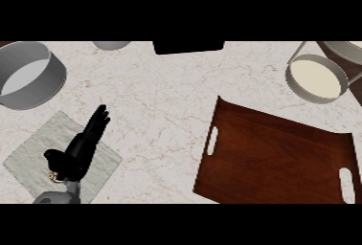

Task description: Pick the can from the tray and place it in the tiered basket

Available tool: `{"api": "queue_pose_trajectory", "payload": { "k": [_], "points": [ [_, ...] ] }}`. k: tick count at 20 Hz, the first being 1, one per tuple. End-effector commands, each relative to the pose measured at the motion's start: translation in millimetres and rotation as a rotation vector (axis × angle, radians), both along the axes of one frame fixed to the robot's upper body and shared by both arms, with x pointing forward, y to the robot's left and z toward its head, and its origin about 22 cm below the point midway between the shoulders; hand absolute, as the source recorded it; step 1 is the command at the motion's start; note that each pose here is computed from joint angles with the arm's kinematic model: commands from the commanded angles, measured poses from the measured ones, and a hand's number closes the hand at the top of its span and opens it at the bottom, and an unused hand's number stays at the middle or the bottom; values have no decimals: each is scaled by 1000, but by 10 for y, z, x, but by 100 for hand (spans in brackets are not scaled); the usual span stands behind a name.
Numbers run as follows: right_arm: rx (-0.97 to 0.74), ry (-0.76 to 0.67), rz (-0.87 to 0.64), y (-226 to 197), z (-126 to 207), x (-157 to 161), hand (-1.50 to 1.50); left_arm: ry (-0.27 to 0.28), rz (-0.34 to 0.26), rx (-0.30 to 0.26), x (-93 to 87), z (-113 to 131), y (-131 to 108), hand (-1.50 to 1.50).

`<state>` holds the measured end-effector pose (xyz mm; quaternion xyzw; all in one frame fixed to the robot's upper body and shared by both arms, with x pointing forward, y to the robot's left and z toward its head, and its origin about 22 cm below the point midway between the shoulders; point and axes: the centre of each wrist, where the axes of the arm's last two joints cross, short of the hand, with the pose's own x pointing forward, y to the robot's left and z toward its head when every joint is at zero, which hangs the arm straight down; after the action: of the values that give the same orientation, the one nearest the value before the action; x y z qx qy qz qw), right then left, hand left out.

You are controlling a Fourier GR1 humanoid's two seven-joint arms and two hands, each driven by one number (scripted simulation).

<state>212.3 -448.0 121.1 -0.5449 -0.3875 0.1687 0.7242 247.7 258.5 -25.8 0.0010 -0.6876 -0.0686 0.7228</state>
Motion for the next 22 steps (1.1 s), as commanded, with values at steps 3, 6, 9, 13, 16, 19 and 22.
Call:
{"api": "queue_pose_trajectory", "payload": {
  "k": [3,6,9,13,16,19,22],
  "points": [
    [52,-362,74,-754,729,-364,150,-8,-32,-1,-2,-24,-23,0],
    [46,-389,93,-992,965,-488,150,-17,-77,2,98,53,-74,0],
    [69,-388,90,-1137,1460,-343,150,-14,-108,-7,167,-7,-243,0],
    [93,-409,62,-1164,1645,-82,150,-8,-122,-15,141,-9,-170,0],
    [116,-398,47,-914,1877,197,150,-15,-109,7,303,59,-277,0],
    [120,-378,35,-926,2104,346,150,-36,-138,-5,237,140,-265,0],
    [149,-386,50,-849,1893,683,150,-4,-127,-12,306,69,-286,0]
  ]
}}
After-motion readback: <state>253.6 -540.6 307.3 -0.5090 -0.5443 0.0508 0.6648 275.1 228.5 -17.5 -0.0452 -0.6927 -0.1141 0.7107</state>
